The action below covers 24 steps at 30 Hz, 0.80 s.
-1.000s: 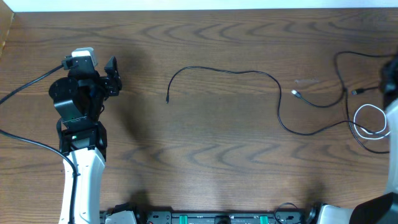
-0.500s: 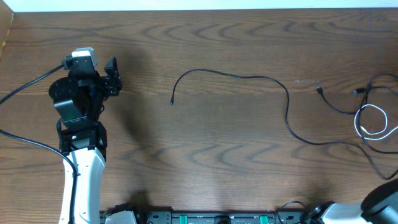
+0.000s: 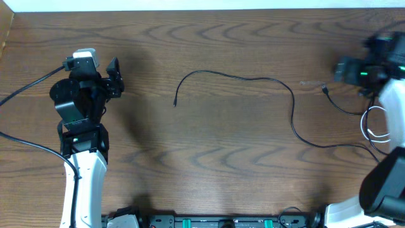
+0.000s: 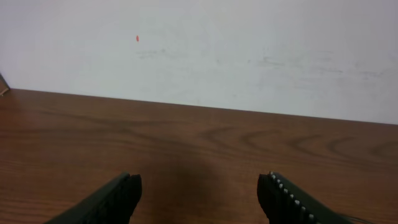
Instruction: Untangle cables
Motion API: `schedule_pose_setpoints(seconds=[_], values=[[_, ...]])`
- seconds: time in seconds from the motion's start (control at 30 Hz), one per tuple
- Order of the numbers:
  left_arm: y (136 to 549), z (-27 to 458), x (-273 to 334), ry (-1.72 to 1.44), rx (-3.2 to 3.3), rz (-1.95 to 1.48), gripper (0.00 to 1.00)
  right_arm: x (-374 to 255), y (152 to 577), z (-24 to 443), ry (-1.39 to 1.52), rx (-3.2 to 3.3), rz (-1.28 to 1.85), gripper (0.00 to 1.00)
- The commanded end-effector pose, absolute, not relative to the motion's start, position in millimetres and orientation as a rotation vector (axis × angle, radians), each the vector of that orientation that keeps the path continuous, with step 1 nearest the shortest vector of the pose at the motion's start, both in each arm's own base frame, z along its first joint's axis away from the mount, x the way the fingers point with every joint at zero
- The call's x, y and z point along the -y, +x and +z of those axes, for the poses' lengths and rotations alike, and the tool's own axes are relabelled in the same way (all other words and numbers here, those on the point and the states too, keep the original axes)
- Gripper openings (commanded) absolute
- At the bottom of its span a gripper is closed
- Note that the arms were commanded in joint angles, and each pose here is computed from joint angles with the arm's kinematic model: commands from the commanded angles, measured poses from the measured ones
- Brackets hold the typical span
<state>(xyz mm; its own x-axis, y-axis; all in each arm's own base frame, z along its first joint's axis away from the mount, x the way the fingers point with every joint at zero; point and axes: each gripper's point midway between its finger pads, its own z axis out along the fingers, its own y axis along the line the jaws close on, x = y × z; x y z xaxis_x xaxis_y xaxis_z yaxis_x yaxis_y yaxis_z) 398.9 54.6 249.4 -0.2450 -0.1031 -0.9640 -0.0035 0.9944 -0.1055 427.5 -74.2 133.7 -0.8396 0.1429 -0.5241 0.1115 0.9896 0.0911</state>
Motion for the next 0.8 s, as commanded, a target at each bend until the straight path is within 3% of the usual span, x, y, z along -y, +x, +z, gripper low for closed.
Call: schedule_pose_setpoints(seconds=[0.0, 0.33, 0.53, 0.63, 0.73, 0.77], values=[[398.8, 255.3, -51.1, -0.063, -1.802, -0.107, 0.65, 48.1, 417.4, 111.6, 0.002, -2.686, -0.055, 0.99], [400.7, 243.2, -51.6, -0.072, -1.839, -0.114, 0.65, -15.3, 354.7, 48.0, 0.149, -2.936, -0.128, 0.99], [401.9, 240.3, -51.9, -0.074, -1.846, -0.116, 0.65, -35.0, 338.7, 26.8, 0.081, -2.962, -0.123, 0.98], [401.8, 240.2, -51.9, -0.074, -1.846, -0.116, 0.65, -37.9, 336.1, 24.0, 0.066, -2.966, -0.125, 0.82], [401.8, 240.1, -51.9, -0.074, -1.847, -0.116, 0.65, -37.8, 337.0, 21.5, 0.074, -2.957, -0.121, 0.49], [401.7, 239.8, -51.8, -0.074, -1.847, -0.116, 0.65, -37.5, 337.6, 20.7, 0.08, -2.953, -0.12, 0.26]])
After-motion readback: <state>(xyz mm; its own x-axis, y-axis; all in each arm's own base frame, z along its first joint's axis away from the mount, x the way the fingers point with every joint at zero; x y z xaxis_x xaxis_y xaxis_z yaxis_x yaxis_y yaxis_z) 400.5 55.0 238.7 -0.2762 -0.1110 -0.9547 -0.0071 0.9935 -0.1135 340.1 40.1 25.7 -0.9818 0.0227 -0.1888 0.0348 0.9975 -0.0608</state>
